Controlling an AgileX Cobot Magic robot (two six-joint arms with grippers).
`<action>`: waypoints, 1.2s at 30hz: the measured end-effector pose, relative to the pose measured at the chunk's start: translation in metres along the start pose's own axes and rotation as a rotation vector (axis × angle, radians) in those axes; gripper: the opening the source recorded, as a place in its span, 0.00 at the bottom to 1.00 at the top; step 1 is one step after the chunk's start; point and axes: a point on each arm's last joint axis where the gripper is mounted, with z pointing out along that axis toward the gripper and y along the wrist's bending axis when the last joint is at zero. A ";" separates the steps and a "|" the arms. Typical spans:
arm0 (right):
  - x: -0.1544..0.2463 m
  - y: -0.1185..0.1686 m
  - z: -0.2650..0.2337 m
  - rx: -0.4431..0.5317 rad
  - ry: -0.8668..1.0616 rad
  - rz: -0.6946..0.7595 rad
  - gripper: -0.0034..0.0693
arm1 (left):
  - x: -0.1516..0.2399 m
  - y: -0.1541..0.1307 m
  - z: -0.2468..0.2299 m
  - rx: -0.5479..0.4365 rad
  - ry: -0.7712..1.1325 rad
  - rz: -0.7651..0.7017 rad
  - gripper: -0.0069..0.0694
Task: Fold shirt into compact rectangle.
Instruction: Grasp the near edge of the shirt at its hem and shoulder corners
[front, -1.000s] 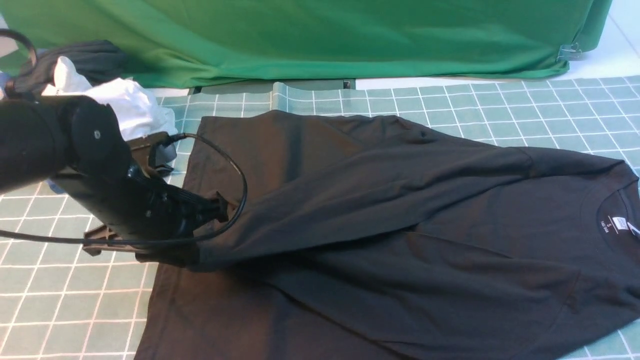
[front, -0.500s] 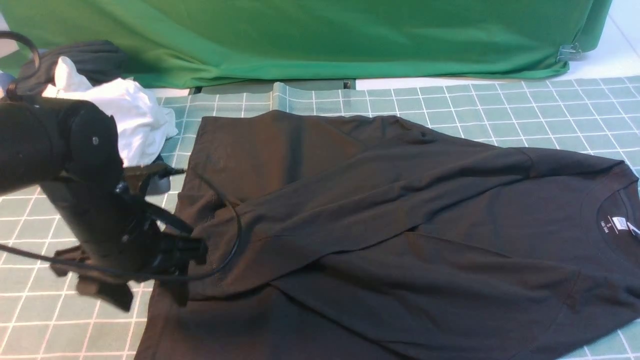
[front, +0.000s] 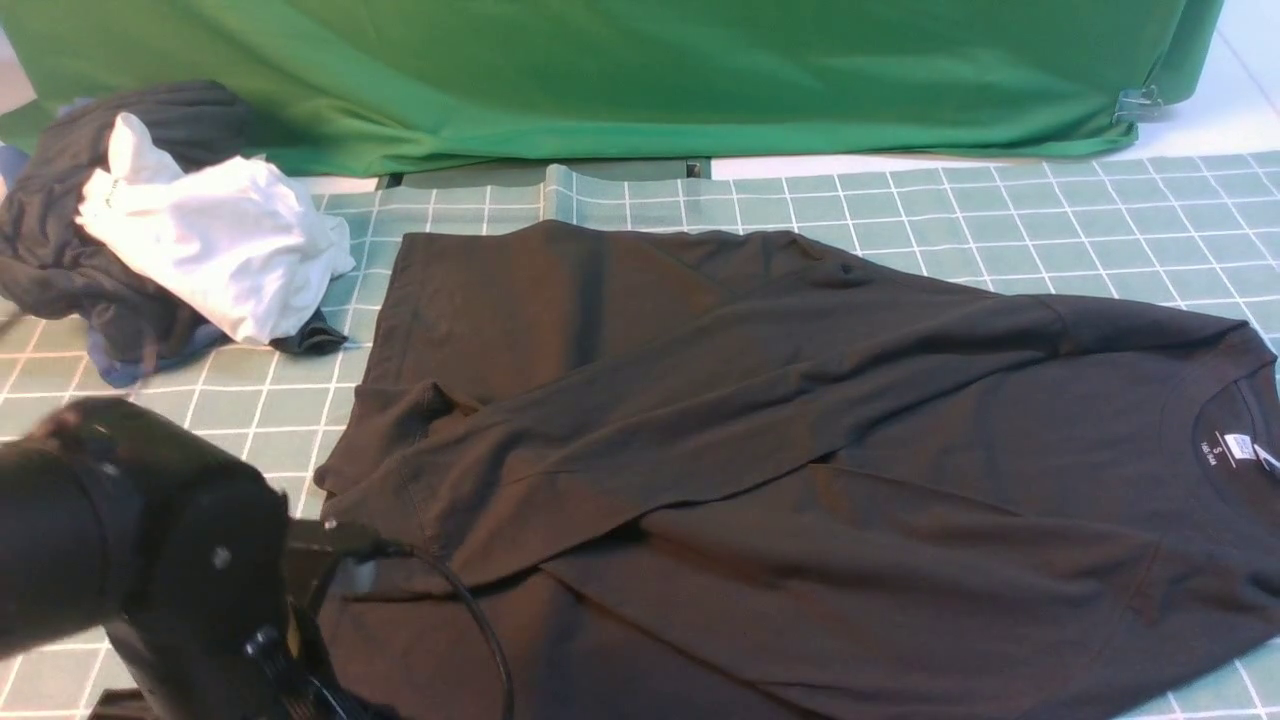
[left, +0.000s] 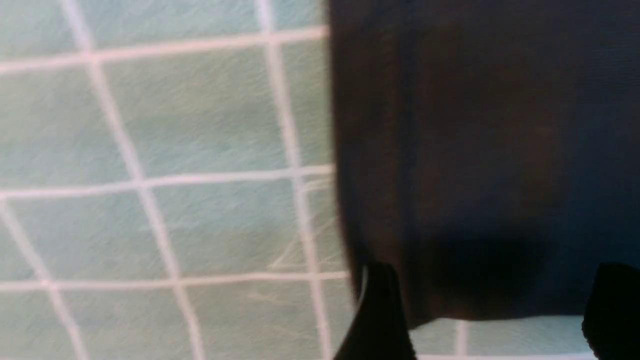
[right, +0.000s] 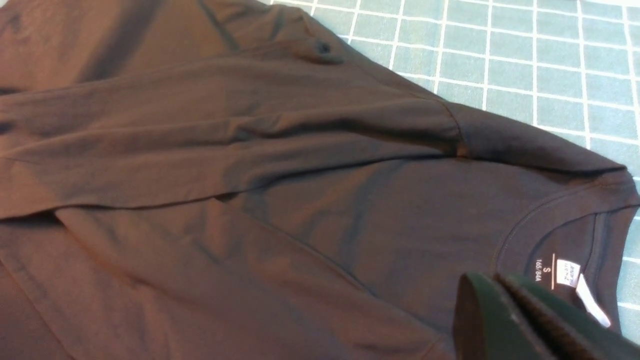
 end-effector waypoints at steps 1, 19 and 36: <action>0.000 0.000 0.000 -0.001 0.000 0.001 0.07 | -0.001 0.001 0.001 -0.025 -0.005 -0.012 0.74; 0.000 0.001 0.000 -0.015 -0.004 0.007 0.08 | 0.008 0.007 0.025 -0.006 -0.076 -0.156 0.76; 0.000 0.008 -0.008 -0.105 0.196 -0.120 0.09 | 0.014 0.006 0.014 0.023 -0.066 -0.112 0.11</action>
